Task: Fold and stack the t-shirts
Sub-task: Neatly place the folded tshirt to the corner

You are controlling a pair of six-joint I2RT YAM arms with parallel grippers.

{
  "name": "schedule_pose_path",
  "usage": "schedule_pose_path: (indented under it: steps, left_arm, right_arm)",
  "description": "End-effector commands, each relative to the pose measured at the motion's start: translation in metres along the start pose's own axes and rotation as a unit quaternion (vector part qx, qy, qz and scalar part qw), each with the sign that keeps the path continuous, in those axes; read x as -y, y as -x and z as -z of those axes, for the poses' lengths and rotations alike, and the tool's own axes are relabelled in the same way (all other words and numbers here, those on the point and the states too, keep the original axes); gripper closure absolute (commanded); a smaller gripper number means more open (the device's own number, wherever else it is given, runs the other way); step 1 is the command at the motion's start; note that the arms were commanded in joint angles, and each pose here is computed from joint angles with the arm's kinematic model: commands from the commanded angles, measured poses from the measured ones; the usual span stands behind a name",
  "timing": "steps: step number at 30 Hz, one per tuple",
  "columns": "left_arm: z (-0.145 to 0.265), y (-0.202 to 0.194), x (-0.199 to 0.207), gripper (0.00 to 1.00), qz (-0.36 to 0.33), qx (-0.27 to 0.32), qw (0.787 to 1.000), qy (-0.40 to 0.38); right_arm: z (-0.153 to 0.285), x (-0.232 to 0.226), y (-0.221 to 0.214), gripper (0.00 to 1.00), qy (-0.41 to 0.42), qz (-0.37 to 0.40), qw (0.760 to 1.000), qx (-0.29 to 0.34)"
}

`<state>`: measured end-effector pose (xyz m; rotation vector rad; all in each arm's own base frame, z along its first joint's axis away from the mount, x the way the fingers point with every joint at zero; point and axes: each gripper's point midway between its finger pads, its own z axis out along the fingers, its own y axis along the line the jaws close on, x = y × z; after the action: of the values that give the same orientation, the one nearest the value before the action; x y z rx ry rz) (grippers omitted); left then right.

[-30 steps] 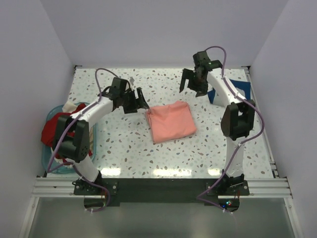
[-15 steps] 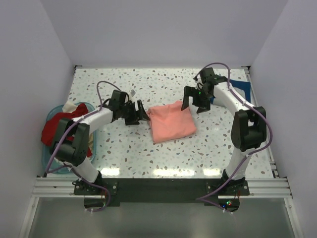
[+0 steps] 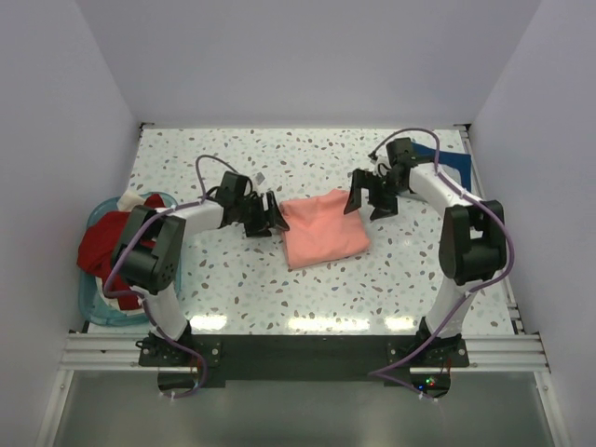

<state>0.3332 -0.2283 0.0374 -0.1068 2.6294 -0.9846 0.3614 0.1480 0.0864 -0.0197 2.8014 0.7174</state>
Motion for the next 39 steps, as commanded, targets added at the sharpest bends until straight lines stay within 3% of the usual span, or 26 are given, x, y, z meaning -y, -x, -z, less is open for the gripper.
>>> schedule_pose_path:
  steps: [1, 5, 8, 9, 15, 24, 31, 39]
  left_arm:
    - [-0.008, 0.015, 0.017, 0.27, -0.020, 0.015, 0.999, -0.025]
    - [-0.012, 0.014, 0.016, 0.38, -0.019, 0.012, 0.999, -0.027]
    - [-0.015, 0.012, 0.013, 0.52, -0.018, 0.006, 1.000, -0.024]
    - [-0.018, 0.009, 0.010, 0.62, -0.016, 0.001, 1.000, -0.023]
    - [-0.023, 0.000, -0.004, 0.87, -0.014, -0.016, 1.000, -0.004]
    - [-0.033, -0.012, -0.017, 0.91, -0.014, -0.042, 0.999, 0.005]
    - [-0.035, -0.013, -0.019, 0.91, -0.014, -0.048, 0.999, 0.007]
    - [-0.038, -0.011, -0.017, 0.92, -0.013, -0.047, 0.999, 0.001]
  right_arm:
    - [0.004, -0.004, 0.012, 0.01, 0.038, 0.012, 0.999, 0.025]
    - [-0.007, 0.004, 0.007, 0.02, 0.052, 0.004, 0.999, 0.010]
    - [-0.015, 0.009, 0.006, 0.02, 0.068, -0.002, 0.998, 0.003]
    - [-0.017, 0.010, 0.006, 0.02, 0.071, -0.002, 0.997, 0.002]
    - [-0.036, 0.025, 0.004, 0.02, 0.088, -0.016, 0.996, -0.006]
    - [-0.069, 0.037, -0.007, 0.01, 0.133, -0.046, 0.989, -0.035]
    - [-0.098, 0.045, -0.031, 0.02, 0.106, -0.048, 0.991, -0.066]
    - [-0.111, 0.041, -0.049, 0.09, 0.094, -0.036, 0.991, -0.085]
